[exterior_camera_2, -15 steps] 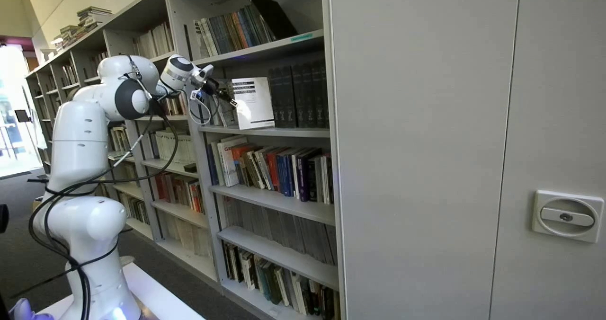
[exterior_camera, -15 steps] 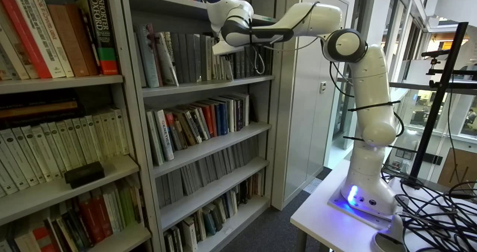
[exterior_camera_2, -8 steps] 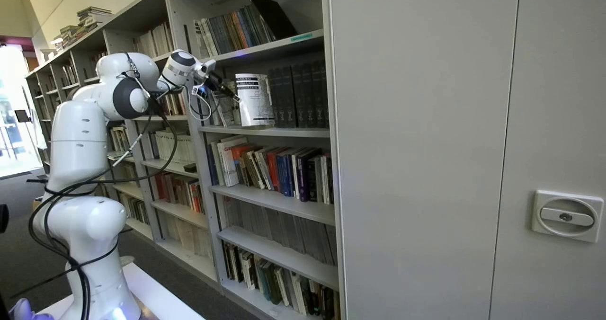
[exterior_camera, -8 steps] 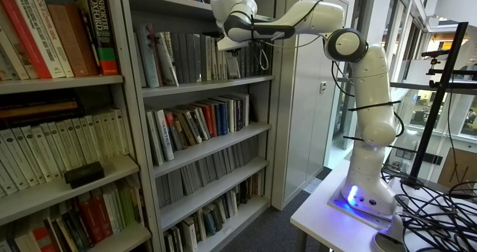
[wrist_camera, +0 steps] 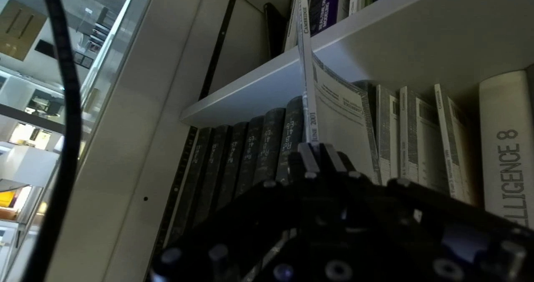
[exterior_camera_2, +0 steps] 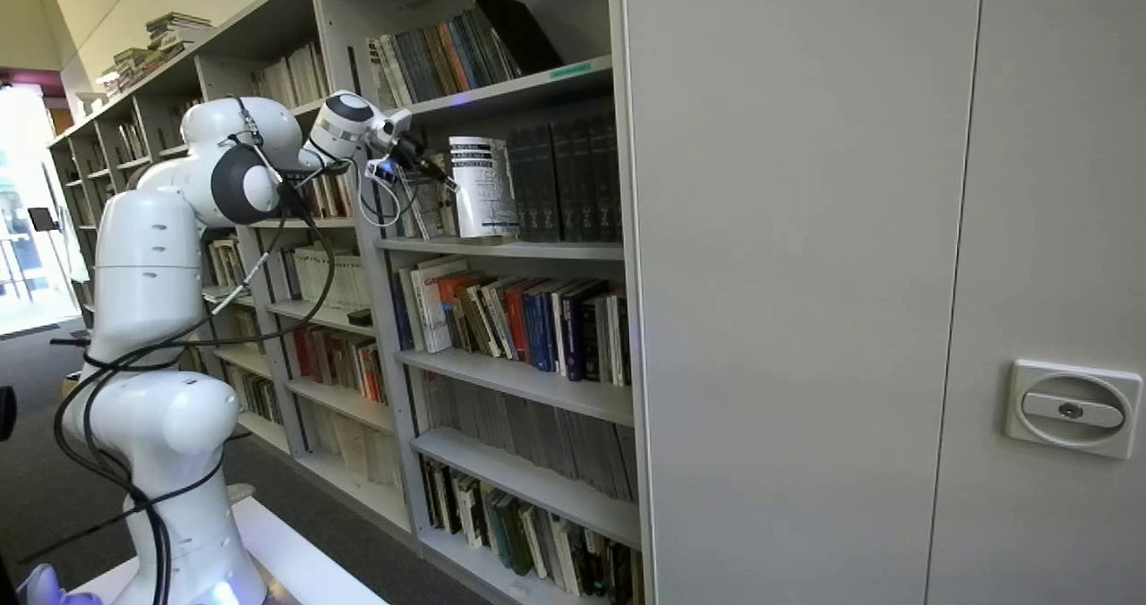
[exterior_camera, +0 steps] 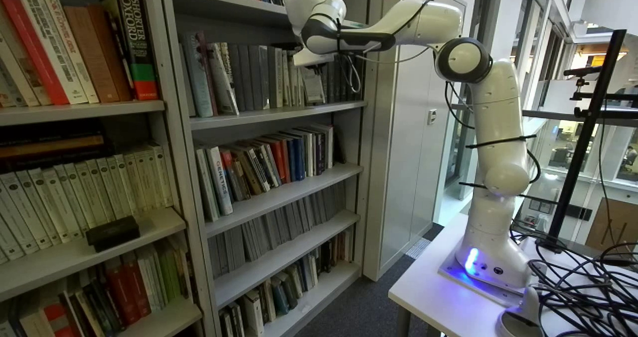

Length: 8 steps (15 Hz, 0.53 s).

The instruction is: Pull out one of the books from the shelve and move it to the right on the same shelve

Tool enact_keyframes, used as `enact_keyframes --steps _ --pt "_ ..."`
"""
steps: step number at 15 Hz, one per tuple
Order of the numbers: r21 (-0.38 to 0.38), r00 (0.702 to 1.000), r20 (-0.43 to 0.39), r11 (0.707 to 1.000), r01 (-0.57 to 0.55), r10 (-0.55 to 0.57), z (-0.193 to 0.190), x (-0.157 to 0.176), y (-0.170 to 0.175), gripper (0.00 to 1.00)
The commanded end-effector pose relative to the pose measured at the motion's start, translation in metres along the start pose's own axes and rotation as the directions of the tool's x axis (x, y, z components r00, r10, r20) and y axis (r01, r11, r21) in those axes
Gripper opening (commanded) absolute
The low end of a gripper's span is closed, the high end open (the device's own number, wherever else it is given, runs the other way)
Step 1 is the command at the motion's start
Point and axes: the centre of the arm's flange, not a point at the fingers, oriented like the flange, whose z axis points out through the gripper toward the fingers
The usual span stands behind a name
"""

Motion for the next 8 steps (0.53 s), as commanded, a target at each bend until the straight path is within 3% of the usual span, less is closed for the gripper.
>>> enact_keyframes --steps 1,8 --pt "-0.042 0.997 0.048 0.997 -0.059 0.061 0.006 0.007 0.032 0.02" --pt "-0.073 0.987 0.097 0.990 -0.118 0.125 0.013 0.007 0.052 0.02"
